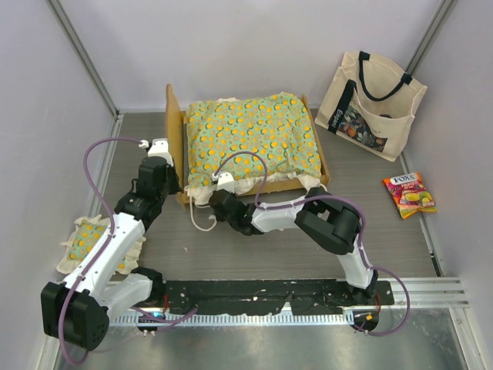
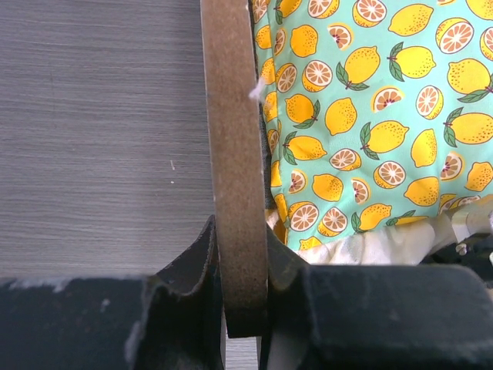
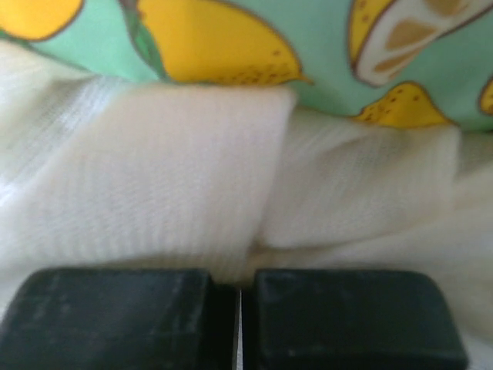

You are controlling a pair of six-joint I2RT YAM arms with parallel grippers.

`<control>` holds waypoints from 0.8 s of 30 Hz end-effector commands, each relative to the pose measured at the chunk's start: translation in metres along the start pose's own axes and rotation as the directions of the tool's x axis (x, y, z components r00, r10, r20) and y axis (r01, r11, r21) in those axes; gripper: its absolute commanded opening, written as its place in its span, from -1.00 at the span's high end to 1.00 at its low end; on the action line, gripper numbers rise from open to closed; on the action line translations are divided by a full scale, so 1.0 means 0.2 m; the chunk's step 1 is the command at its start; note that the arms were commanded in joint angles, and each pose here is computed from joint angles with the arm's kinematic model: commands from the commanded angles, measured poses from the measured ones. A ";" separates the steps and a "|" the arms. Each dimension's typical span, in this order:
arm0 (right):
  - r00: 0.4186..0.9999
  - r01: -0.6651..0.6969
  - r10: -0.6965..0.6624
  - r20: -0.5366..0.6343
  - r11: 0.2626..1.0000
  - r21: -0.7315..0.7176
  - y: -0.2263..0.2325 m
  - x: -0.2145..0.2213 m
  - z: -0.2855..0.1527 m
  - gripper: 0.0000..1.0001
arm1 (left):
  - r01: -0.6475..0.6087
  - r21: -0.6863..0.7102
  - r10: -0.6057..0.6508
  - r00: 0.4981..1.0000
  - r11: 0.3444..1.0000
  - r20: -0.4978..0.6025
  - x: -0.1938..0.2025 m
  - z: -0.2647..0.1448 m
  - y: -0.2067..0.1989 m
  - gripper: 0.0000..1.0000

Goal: Set up the pet bed

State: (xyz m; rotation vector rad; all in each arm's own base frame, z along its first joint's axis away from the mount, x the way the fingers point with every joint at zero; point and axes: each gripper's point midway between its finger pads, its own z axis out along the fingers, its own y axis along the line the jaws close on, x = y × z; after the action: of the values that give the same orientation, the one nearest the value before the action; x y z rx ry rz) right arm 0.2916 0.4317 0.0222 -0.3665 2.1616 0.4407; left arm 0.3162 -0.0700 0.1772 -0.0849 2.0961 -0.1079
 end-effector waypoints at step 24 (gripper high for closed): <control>0.943 0.154 -0.206 -0.262 0.967 -0.203 0.03 0.40 -0.69 0.99 | 0.128 0.142 -0.111 0.986 0.981 -0.123 0.13 -0.08 -0.15 0.24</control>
State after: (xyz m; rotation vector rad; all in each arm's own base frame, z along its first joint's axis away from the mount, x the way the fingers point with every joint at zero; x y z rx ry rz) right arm 0.1492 0.3609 0.0283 -0.7659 2.3442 0.4554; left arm 0.3147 -0.0745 0.1776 -0.1155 2.1053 -0.1485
